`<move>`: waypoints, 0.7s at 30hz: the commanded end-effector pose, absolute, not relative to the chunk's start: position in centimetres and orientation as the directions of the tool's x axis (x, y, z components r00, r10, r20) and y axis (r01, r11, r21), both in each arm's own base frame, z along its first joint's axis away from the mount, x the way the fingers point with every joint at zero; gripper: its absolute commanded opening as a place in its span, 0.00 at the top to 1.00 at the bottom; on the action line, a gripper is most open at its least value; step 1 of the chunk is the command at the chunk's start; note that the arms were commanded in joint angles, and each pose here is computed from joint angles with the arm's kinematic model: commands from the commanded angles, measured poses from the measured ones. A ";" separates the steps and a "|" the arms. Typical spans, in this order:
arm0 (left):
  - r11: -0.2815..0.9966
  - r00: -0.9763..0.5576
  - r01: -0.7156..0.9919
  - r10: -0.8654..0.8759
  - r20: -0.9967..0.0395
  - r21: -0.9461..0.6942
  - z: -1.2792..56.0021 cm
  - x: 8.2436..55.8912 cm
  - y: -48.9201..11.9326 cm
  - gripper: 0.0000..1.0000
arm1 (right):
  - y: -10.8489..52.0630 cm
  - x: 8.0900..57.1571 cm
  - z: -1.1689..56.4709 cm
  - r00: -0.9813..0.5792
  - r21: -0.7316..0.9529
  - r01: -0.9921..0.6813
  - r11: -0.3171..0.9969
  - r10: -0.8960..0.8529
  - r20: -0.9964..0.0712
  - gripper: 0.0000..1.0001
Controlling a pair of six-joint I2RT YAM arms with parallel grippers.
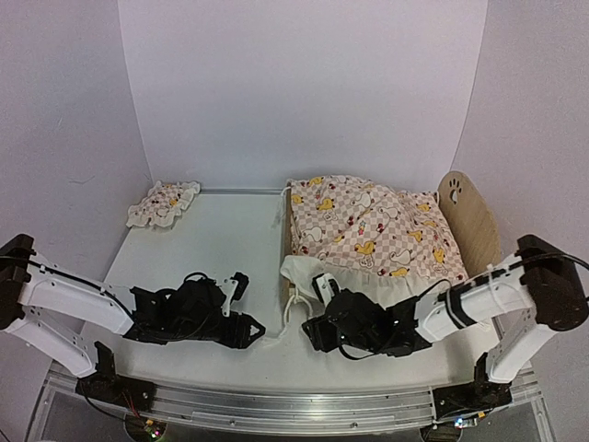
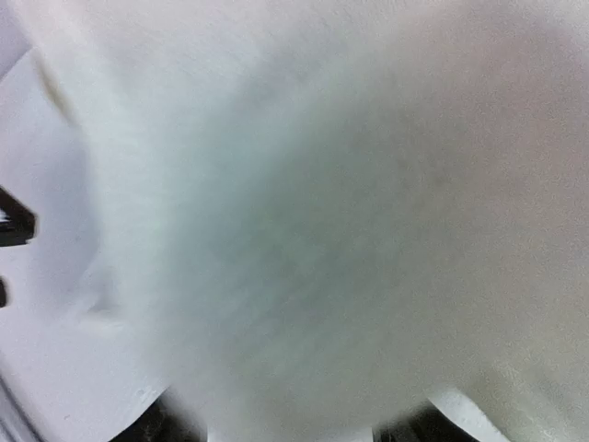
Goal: Set up the pet bed
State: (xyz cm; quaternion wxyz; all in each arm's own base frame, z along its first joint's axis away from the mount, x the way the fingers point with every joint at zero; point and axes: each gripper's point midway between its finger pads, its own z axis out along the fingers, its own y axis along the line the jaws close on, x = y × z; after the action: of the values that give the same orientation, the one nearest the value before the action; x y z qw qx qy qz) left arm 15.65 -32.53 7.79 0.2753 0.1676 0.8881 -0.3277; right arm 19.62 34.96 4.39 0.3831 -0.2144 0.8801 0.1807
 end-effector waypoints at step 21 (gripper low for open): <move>0.566 -0.621 0.668 0.067 -0.781 -0.483 22.7 22.9 -40.1 0.43 | 27.0 23.6 21.6 -0.529 0.065 -0.423 0.904 -0.189 -0.827 0.08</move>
State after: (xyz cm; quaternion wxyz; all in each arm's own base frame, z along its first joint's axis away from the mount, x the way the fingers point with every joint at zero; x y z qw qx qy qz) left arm 23.96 -38.31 22.05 0.3945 0.1911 0.8120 -0.3853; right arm 21.92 28.87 18.73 0.4196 -0.1936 0.8698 0.1728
